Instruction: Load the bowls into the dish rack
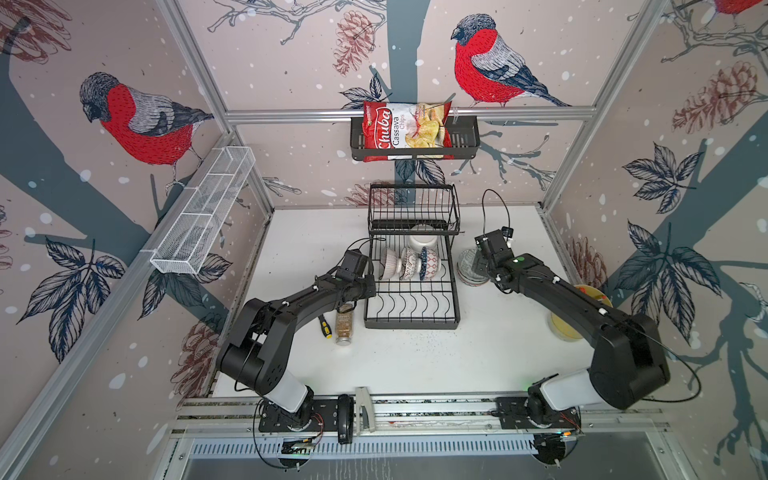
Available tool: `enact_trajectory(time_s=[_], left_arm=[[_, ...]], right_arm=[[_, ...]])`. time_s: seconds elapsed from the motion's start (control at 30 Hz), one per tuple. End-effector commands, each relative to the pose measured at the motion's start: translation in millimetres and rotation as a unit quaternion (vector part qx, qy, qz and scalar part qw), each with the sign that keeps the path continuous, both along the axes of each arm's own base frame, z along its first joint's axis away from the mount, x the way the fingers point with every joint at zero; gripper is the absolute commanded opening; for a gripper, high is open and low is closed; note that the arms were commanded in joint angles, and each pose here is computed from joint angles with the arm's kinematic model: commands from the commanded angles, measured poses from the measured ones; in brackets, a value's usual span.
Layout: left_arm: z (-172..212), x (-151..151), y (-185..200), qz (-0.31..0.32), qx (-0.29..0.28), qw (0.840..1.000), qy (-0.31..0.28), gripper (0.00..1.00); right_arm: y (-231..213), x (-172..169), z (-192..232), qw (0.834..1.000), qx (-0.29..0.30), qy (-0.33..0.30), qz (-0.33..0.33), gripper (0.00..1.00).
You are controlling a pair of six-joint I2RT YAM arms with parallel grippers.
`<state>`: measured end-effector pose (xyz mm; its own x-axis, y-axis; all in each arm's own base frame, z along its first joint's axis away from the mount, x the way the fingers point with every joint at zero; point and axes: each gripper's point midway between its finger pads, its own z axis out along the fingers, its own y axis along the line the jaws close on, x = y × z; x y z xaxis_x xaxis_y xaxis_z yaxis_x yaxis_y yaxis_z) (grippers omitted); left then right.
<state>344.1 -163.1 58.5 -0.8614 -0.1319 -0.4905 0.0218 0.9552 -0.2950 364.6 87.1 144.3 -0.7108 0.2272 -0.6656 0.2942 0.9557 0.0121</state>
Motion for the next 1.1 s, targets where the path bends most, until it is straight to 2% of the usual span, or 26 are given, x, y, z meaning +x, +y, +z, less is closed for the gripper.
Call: enact_trajectory(time_s=[0.0,0.07,0.33,0.73,1.07], left_arm=[[-8,-12,3,0.021,-0.009,0.999,0.030,0.04],[-8,-13,3,0.025,-0.011,0.999,0.030,0.00],[-10,-15,2,0.047,-0.030,0.998,0.027,0.00],[-1,-19,-11,0.088,-0.098,0.991,0.010,0.00],[6,-25,-17,0.096,-0.109,0.989,0.000,0.00]], right_arm=[[1,5,-4,1.000,0.020,0.000,0.003,0.79],[-1,6,-8,1.000,0.021,0.005,0.002,0.78],[-7,8,-28,0.999,0.036,0.023,0.001,0.62],[-10,13,-43,0.998,0.050,0.031,0.002,0.46],[-11,19,-50,0.998,0.052,0.034,0.002,0.32]])
